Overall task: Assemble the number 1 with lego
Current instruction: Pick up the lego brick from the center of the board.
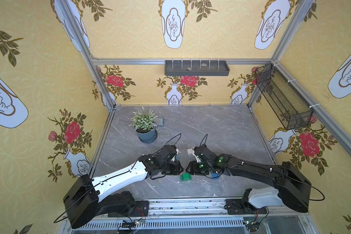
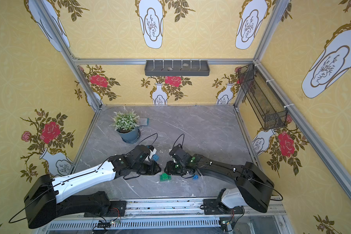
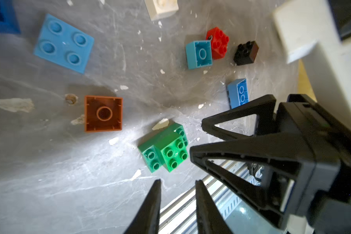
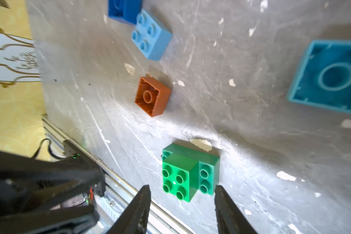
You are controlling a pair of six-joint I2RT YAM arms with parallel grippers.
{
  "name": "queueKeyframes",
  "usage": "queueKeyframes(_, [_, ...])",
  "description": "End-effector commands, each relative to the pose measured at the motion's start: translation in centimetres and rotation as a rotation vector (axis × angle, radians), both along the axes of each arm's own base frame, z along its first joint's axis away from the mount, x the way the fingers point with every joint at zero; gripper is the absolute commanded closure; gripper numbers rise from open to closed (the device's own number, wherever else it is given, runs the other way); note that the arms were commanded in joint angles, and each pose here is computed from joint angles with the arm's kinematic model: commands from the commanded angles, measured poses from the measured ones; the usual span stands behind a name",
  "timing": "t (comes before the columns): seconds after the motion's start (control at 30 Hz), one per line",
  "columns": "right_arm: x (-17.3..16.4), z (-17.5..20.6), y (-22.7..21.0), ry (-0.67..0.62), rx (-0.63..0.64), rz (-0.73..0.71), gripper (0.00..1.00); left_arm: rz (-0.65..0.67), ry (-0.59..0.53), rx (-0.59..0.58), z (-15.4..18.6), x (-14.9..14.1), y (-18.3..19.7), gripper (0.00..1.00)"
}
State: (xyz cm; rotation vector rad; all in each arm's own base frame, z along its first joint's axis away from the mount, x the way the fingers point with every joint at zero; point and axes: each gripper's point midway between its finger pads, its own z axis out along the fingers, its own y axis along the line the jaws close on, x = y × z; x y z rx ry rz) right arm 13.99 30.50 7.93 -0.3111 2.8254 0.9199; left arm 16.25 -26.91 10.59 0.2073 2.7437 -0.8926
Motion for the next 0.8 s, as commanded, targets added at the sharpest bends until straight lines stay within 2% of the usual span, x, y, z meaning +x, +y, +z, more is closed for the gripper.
queueKeyframes(0.0, [0.8, 1.2, 0.0, -0.118, -0.008, 0.082, 0.44, 0.158, -0.052, 0.041, -0.1, 1.9, 2.7, 0.60])
queueKeyframes(0.1, [2.1, 1.8, 0.0, -0.257, -0.056, 0.175, 0.40, 0.271, -0.066, 0.021, -0.2, 3.0, 4.9, 0.53])
queueKeyframes(0.17, [2.8, 2.2, 0.1, -0.332, -0.083, 0.237, 0.40, 0.283, -0.076, 0.002, -0.2, 3.3, 5.2, 0.48])
queueKeyframes(0.23, [3.7, 2.7, 0.1, -0.374, -0.082, 0.259, 0.39, 0.239, -0.100, 0.015, -0.1, 3.4, 5.1, 0.44])
queueKeyframes(0.37, [5.8, 4.0, -0.6, -0.370, -0.022, 0.183, 0.38, 0.106, -0.058, 0.116, -1.3, 2.9, 4.3, 0.31])
queueKeyframes(0.43, [6.6, 4.2, -1.2, -0.352, -0.004, 0.128, 0.37, 0.049, -0.016, 0.181, -2.1, 2.7, 3.8, 0.30])
queueKeyframes(0.63, [7.4, 4.3, -3.1, -0.332, 0.019, -0.002, 0.36, -0.039, 0.001, 0.380, -3.9, 3.3, 3.3, 0.21])
queueKeyframes(0.77, [7.4, 4.0, -3.8, -0.314, 0.016, -0.037, 0.35, -0.095, 0.012, 0.467, -4.8, 3.9, 2.9, 0.21])
